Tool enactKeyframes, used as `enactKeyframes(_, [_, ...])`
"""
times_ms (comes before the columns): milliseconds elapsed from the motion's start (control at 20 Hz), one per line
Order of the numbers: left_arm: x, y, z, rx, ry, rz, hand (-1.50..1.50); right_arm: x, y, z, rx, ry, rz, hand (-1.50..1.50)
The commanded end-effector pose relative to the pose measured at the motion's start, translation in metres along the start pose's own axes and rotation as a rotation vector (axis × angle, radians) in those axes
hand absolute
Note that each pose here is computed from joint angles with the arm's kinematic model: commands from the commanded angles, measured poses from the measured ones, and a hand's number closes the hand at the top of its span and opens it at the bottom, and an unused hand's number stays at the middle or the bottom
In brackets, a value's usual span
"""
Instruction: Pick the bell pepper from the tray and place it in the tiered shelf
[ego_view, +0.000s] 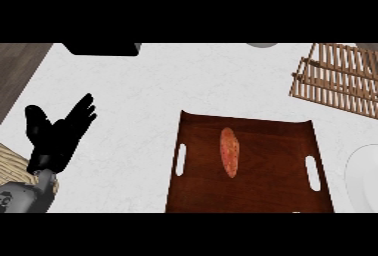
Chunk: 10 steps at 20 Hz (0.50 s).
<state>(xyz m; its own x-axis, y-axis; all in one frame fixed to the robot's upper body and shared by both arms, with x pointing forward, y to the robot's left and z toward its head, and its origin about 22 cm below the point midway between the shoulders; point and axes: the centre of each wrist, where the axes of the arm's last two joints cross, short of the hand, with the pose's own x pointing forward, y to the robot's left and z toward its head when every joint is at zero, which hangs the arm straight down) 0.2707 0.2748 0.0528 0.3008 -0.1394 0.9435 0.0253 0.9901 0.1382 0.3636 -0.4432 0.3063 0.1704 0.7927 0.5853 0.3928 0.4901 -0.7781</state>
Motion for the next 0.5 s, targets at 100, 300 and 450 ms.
enactKeyframes(100, [-0.049,-0.002,0.002,0.023,0.141,0.093,0.0,0.005,-0.004,-0.01,0.013,-0.028,-0.005,1.5])
enactKeyframes(300, [-0.05,-0.009,0.001,0.026,0.135,0.104,0.0,-0.006,0.005,-0.011,0.025,-0.033,0.116,1.5])
enactKeyframes(450, [-0.051,0.0,0.008,0.027,0.142,0.098,0.0,-0.011,-0.01,-0.017,-0.05,0.043,-0.144,1.5])
